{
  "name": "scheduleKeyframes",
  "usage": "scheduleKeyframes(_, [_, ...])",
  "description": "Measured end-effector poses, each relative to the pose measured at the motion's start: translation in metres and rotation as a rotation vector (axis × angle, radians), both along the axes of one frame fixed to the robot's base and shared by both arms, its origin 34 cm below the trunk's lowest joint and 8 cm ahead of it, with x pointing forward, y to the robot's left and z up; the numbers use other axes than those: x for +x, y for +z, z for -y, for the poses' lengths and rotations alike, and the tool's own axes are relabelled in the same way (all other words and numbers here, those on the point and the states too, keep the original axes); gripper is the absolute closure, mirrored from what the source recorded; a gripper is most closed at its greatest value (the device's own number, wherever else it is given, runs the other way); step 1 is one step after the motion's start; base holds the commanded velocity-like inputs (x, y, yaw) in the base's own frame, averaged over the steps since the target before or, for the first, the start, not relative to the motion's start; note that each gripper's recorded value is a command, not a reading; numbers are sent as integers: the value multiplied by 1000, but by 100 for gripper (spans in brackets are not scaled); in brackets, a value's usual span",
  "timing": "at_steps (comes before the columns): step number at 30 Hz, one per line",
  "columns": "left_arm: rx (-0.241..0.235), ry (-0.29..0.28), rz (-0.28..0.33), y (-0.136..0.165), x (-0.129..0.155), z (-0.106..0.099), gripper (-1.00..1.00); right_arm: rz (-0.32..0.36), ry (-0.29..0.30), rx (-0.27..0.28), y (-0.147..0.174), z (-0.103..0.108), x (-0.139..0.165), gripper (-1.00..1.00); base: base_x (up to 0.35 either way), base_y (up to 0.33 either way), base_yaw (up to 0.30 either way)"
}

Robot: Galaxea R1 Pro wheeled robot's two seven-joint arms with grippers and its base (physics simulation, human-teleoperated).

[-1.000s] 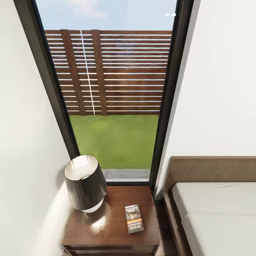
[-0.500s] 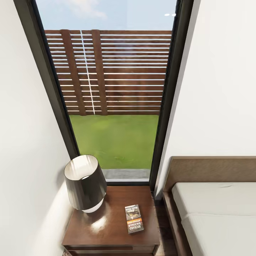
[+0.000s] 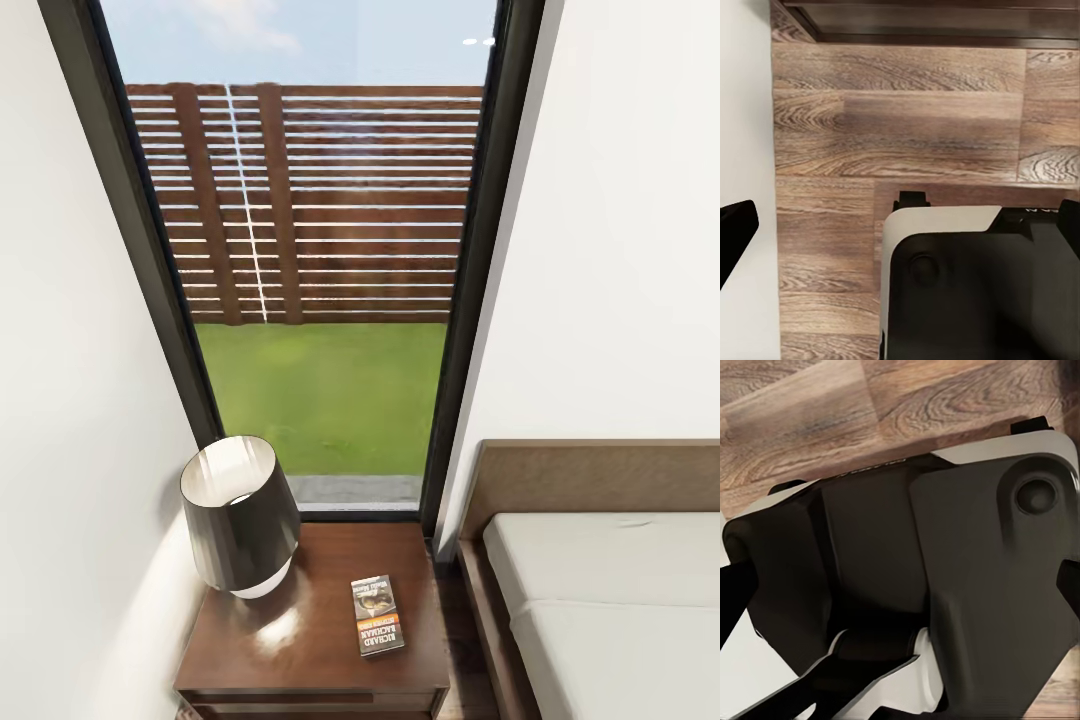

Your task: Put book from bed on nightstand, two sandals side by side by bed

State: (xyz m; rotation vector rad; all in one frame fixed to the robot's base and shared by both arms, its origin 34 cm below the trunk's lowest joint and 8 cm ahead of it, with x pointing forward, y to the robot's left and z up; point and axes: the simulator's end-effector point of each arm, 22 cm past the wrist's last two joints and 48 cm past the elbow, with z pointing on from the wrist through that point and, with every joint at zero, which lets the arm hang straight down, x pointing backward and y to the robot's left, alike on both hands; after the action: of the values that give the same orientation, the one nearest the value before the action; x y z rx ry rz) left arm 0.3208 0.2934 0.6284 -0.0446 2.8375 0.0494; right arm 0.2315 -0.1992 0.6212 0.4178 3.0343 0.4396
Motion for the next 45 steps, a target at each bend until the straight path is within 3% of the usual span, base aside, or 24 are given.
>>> scheduleKeyframes(45, [-1,0,0,0,0,1,-100,-6,0,0,0,0,-5,-100,0,0,0])
